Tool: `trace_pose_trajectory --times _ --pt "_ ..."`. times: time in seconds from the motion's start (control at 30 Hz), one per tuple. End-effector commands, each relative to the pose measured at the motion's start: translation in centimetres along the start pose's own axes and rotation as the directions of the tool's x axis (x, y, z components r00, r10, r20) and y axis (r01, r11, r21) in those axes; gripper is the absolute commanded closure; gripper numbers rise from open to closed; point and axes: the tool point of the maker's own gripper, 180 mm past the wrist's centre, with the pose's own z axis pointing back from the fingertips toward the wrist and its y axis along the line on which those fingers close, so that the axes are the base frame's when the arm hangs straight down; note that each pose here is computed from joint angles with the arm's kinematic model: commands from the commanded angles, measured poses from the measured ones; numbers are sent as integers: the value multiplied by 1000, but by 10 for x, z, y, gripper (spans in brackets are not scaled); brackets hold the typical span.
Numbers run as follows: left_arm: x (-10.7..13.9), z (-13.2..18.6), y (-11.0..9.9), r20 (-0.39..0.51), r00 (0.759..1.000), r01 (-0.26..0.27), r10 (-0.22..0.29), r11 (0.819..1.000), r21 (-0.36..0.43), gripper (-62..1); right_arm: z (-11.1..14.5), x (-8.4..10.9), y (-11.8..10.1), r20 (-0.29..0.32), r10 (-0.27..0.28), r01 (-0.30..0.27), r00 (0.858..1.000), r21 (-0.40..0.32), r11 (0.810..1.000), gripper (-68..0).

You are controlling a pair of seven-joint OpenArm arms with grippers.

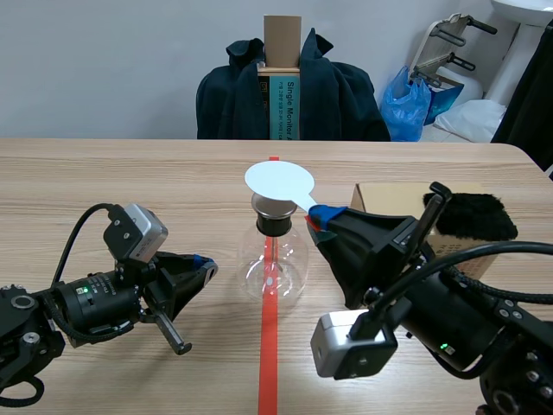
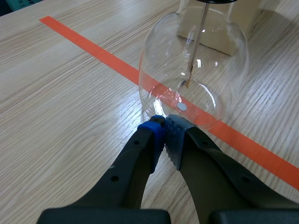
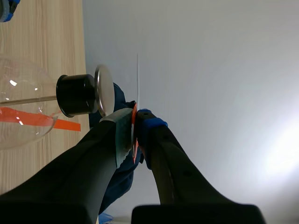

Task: Do the electroscope experiment.
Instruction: 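Move the plate toward and away from the electroscope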

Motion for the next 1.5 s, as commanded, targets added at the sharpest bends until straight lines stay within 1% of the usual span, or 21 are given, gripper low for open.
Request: trace_pose_trajectory --times 0.0,0.07,0.5,0.67,0.77,0.83,0.97,1.1,1.33,1.47 --pt "15 -3 4 49 999 11 -12 1000 4 -28 -4 -1 -8 8 16 -16 1000 -14 1000 -8" --pt "15 -3 5 49 999 12 -12 1000 4 -28 -4 -1 -5 10 11 -11 1000 3 1000 -8" --pt "15 -3 5 49 999 12 -12 1000 4 -28 -4 -1 -4 10 12 -12 1000 7 1000 -8" --pt "15 -3 5 49 999 12 -12 1000 4 -28 -4 -7 -4 -23 11 -11 1000 7 1000 -8" --pt "15 -3 5 49 999 12 -12 1000 4 -28 -4 -12 -5 -53 11 -11 999 7 1000 -8" --pt "15 -3 5 49 999 12 -12 1000 4 -28 -3 -18 -5 -84 12 -11 996 7 1000 -8" --pt "15 -3 5 49 999 12 -12 1000 4 -28 -2 -31 -5 -160 12 -11 987 7 1000 -8" --pt "15 -3 5 49 999 12 -12 1000 4 -28 1 -43 -5 -225 12 -11 974 7 1000 -8" --pt "15 -3 5 49 999 12 -12 1000 4 -28 5 -59 -5 -314 13 -12 949 7 1000 -8" --pt "15 -3 5 49 999 12 -12 1000 4 -28 7 -66 -5 -349 13 -12 937 7 1000 -8"
